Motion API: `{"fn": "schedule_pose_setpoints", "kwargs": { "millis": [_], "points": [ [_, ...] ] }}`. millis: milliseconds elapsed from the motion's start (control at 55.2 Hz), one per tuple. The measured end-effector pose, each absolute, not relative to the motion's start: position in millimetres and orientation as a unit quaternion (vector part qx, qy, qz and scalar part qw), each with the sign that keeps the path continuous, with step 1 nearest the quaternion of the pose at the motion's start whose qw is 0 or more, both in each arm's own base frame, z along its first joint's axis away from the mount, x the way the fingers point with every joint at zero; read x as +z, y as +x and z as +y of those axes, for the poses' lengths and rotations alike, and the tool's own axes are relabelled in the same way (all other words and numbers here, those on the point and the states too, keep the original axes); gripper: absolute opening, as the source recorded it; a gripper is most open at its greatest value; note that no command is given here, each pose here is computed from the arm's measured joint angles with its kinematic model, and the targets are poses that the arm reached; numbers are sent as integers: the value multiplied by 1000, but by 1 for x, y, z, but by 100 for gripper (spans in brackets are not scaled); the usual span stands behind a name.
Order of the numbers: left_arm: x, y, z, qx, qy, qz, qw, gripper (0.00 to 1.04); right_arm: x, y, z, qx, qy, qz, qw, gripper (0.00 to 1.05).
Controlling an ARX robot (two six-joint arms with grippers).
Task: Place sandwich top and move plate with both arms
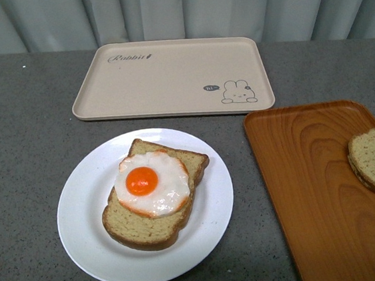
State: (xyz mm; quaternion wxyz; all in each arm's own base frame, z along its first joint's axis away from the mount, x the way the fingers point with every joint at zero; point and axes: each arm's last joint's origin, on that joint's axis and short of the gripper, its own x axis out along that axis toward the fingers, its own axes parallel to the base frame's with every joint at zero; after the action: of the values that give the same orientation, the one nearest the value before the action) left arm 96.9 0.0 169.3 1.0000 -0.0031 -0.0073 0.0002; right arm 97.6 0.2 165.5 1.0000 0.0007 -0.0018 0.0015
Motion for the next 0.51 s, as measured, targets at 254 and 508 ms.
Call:
{"fn": "schedule_pose_setpoints", "kwargs": {
  "millis": [254,508],
  "points": [
    [169,97,0,0,-3,-7,1000,98,165,98,0,2,0,-2,1000,96],
    [169,97,0,0,-3,-7,1000,98,165,98,0,2,0,-2,1000,96]
  ]
}}
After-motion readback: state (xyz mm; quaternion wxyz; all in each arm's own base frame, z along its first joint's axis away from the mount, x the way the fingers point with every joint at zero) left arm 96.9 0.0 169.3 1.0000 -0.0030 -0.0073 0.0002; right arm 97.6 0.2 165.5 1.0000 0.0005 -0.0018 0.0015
